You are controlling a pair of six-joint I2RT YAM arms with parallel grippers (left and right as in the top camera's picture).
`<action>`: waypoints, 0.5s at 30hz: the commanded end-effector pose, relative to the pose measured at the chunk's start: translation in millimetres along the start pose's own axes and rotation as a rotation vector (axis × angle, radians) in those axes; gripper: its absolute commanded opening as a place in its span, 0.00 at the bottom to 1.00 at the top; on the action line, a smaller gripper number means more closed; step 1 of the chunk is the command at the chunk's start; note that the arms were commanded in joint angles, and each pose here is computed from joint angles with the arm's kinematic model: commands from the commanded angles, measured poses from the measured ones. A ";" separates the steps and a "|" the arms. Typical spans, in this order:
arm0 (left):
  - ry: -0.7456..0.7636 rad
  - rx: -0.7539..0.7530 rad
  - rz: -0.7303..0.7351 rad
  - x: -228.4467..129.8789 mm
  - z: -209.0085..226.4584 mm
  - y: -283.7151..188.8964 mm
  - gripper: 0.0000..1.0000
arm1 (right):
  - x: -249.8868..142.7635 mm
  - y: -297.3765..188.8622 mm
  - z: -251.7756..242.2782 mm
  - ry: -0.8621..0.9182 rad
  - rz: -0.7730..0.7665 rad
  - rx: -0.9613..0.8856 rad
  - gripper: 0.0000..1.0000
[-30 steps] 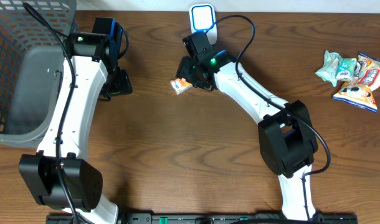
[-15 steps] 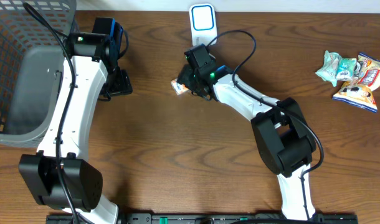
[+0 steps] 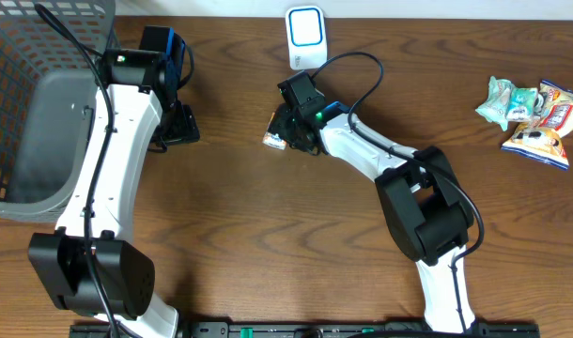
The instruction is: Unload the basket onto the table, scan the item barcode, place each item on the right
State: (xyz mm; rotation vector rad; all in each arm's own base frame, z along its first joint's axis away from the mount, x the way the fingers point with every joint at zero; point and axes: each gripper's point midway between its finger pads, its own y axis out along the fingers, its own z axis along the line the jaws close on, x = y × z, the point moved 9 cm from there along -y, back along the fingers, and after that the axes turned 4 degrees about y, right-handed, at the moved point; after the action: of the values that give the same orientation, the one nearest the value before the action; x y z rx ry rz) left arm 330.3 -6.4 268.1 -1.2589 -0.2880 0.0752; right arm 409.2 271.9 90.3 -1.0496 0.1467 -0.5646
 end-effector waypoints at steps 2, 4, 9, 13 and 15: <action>0.012 0.021 0.000 -0.4 2.5 0.9 0.98 | -5.3 15.1 -29.2 -0.041 0.074 -0.094 0.53; 0.012 0.021 0.000 -0.4 2.5 0.9 0.97 | -0.1 4.7 -31.4 -0.081 0.078 -0.108 0.44; 0.012 0.021 0.000 -0.5 2.6 0.8 0.98 | 8.2 -21.9 -26.6 -0.193 0.072 -0.099 0.29; 0.012 0.021 0.000 -0.4 2.5 0.9 0.98 | 7.9 -41.2 -21.4 -0.281 0.075 -0.093 0.01; 0.012 0.021 0.000 -0.4 2.5 0.9 0.97 | 5.9 -50.1 -20.3 -0.306 0.093 -0.090 0.01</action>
State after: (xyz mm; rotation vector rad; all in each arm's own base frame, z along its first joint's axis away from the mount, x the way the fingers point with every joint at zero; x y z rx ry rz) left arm 330.3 -6.4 268.1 -1.2589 -0.2883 0.0750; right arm 393.7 240.1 103.0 -1.1875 0.0516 -0.3600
